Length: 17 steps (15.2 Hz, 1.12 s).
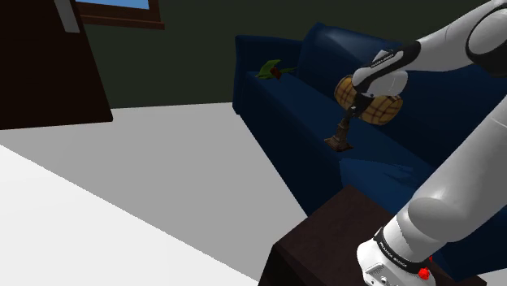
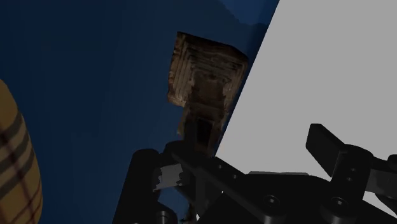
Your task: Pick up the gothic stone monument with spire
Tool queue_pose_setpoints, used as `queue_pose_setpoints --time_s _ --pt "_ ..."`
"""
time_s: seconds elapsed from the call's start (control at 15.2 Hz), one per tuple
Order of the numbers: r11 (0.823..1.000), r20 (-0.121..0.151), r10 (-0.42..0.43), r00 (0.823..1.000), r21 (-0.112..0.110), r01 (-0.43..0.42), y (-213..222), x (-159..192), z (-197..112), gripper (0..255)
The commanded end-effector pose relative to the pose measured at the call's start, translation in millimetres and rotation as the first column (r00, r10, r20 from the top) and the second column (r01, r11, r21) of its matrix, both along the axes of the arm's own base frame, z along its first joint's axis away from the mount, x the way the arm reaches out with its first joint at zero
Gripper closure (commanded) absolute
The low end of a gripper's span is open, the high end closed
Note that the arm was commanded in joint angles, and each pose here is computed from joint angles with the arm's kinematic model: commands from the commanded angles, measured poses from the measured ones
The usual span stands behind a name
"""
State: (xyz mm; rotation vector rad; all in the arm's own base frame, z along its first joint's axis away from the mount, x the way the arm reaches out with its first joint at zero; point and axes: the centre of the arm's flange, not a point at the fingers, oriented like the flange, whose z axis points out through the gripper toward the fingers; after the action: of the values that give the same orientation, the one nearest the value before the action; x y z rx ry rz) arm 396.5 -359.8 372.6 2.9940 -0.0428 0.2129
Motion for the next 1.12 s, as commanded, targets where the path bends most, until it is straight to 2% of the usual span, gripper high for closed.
queue_pose_setpoints --time_s 0.0,0.13,0.66,0.79,0.86,1.06 --pt "1.0 0.008 0.0 1.0 -0.003 0.0 -22 6 -11 0" --pt "1.0 0.014 0.0 1.0 -0.006 0.0 -43 12 -24 0" --pt "1.0 0.014 0.0 1.0 -0.006 0.0 -44 13 -64 0" --pt "1.0 0.014 0.0 1.0 -0.006 0.0 -44 13 -64 0" --pt "1.0 0.014 0.0 1.0 -0.006 0.0 -44 12 -64 255" --pt "1.0 0.014 0.0 1.0 -0.006 0.0 -43 12 -64 255"
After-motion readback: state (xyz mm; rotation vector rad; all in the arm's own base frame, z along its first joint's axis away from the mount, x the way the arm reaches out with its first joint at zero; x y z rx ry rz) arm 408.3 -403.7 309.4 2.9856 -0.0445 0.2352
